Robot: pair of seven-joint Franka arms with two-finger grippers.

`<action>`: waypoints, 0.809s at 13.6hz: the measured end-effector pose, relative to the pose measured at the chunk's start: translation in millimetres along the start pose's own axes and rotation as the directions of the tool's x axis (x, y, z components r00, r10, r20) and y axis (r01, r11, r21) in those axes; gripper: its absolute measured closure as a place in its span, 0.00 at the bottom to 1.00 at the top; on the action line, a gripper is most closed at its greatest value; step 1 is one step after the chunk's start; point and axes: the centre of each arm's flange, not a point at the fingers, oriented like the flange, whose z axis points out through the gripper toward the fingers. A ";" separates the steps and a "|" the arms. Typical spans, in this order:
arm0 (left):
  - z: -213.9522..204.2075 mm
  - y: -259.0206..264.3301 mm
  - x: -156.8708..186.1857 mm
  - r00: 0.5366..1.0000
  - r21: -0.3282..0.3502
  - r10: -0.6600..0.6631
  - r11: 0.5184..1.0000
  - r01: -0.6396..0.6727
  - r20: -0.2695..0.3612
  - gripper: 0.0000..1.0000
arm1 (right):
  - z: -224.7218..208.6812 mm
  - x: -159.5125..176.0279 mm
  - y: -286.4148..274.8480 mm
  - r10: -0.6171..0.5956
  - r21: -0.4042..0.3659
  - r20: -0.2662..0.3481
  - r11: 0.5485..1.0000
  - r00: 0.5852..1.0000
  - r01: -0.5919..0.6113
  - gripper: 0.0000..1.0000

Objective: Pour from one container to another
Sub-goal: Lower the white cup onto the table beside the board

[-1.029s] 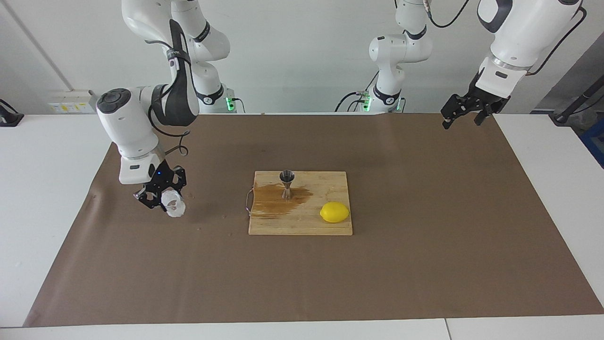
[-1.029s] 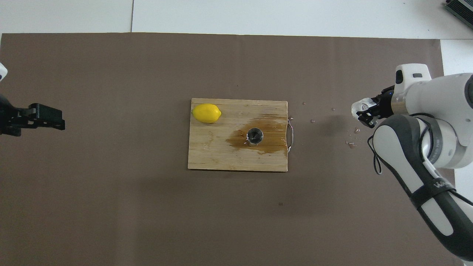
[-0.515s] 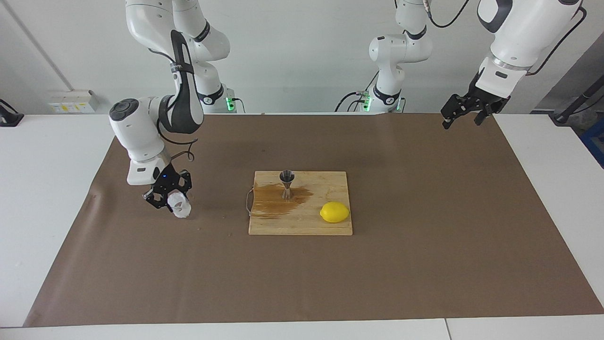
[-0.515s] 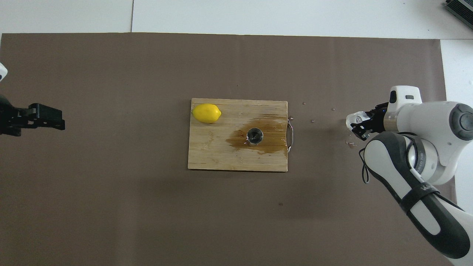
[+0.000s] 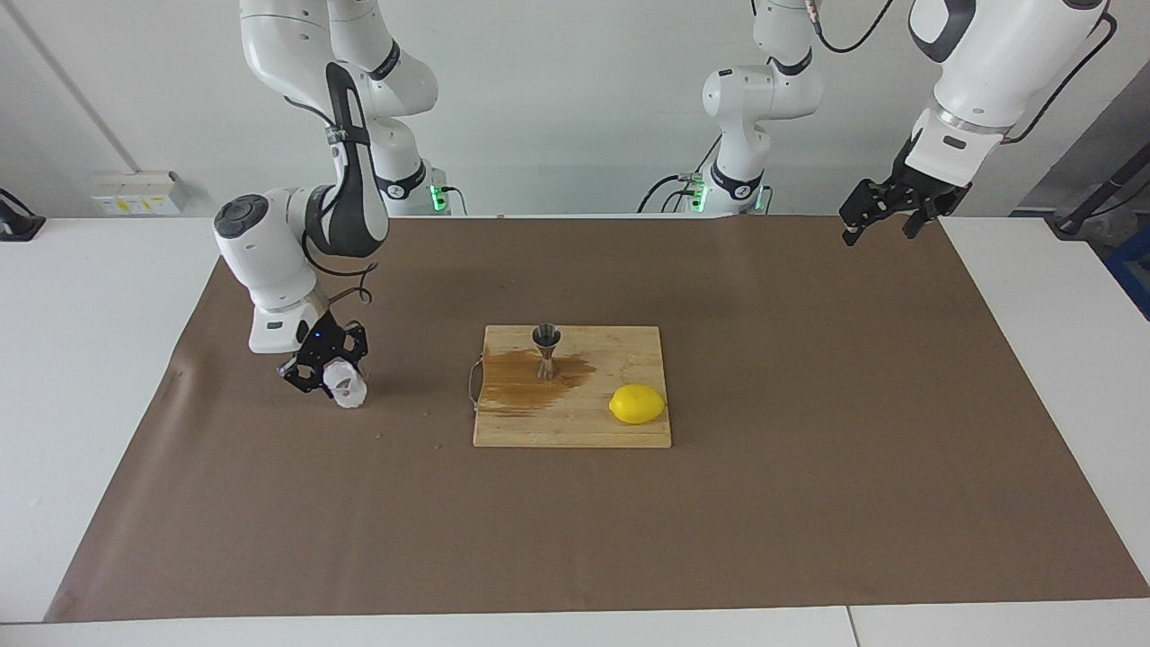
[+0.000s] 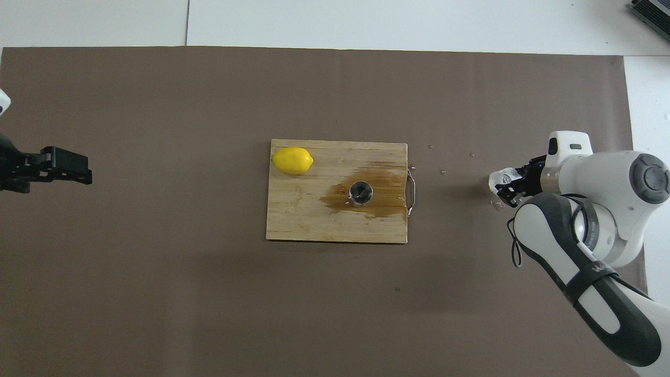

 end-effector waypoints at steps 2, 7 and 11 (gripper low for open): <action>0.0 0.0 0.0 1.000 0.000 0.000 1.000 0.000 0.000 0.00 | 2.4 -1.7 -1.8 0.000 0.007 0.007 1.000 1.000 0.000 0.48; 0.0 0.0 0.0 1.000 0.000 0.000 1.000 0.000 0.000 0.00 | 5.6 -3.1 -4.1 -0.024 0.002 0.025 1.000 0.999 0.024 0.48; 0.0 0.0 0.0 1.000 0.000 0.000 1.000 0.000 0.000 0.00 | 6.1 -2.0 -5.1 -0.049 -0.009 0.037 0.999 0.998 0.049 0.48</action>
